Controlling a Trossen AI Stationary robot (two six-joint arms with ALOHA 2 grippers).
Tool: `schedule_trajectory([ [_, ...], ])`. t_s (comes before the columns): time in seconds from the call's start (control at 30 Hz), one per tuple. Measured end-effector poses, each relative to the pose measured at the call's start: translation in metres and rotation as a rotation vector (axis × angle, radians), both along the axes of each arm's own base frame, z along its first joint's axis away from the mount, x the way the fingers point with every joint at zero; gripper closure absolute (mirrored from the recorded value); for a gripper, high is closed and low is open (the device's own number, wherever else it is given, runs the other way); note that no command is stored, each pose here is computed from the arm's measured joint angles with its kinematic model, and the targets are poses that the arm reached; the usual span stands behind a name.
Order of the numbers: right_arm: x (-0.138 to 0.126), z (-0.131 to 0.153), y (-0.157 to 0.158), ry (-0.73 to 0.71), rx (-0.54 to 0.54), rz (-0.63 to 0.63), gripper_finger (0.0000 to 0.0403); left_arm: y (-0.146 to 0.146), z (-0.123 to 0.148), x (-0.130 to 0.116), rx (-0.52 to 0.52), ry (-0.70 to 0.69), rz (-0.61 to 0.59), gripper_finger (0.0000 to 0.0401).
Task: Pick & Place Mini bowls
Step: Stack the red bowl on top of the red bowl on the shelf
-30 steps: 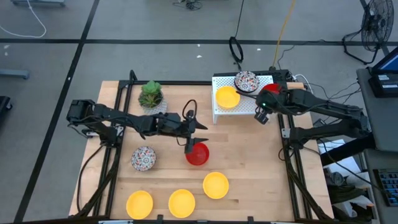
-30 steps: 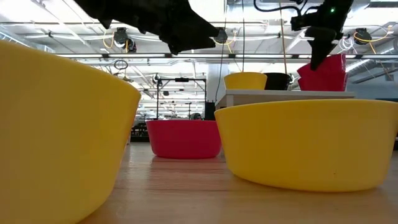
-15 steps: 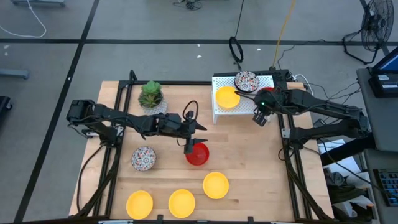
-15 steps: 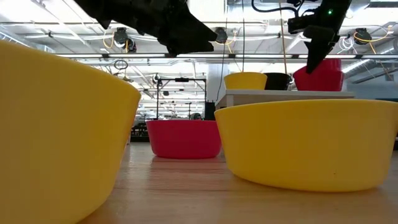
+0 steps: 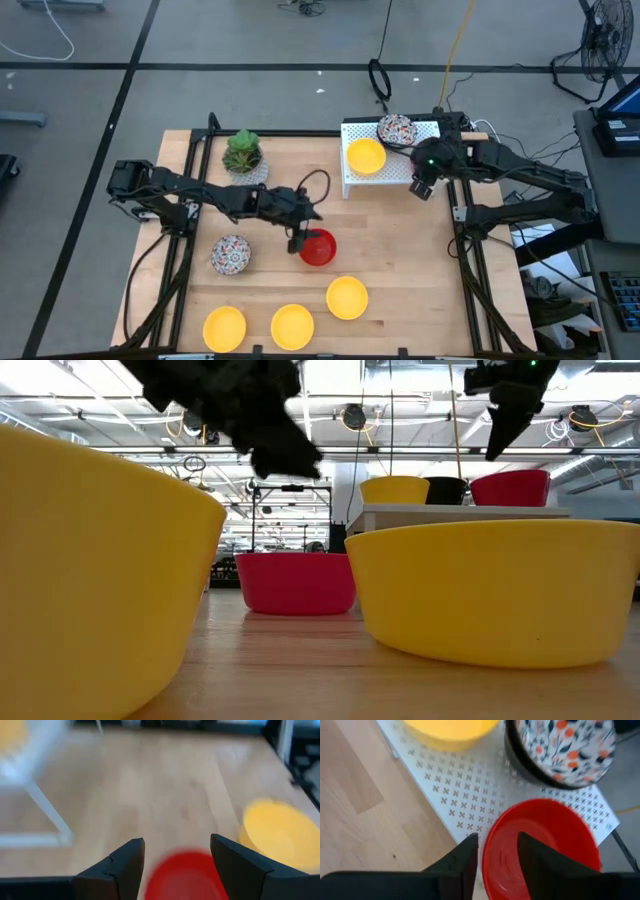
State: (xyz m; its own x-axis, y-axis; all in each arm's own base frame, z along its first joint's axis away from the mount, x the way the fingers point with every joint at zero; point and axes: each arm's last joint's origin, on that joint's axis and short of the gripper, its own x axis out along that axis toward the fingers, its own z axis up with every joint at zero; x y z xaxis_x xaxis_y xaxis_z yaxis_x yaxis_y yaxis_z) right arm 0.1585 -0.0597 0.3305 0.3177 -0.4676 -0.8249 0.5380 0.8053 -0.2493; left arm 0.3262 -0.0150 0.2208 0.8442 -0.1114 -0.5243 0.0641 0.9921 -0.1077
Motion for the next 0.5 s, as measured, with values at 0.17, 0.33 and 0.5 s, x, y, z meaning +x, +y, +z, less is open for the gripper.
schedule_trajectory([
  [0.17,0.002,0.01,0.002,-0.078,0.031,0.101,0.0257,-0.016,-0.013,-0.011,-0.024,0.171,-0.117,0.0171],
  [0.33,0.011,0.015,0.005,-0.182,0.101,0.265,0.0263,-0.032,-0.018,-0.018,0.053,0.227,-0.222,0.0171],
  [0.5,0.015,0.019,0.004,-0.236,0.081,0.293,0.0267,-0.037,-0.03,-0.015,0.064,0.27,-0.237,0.0171],
])
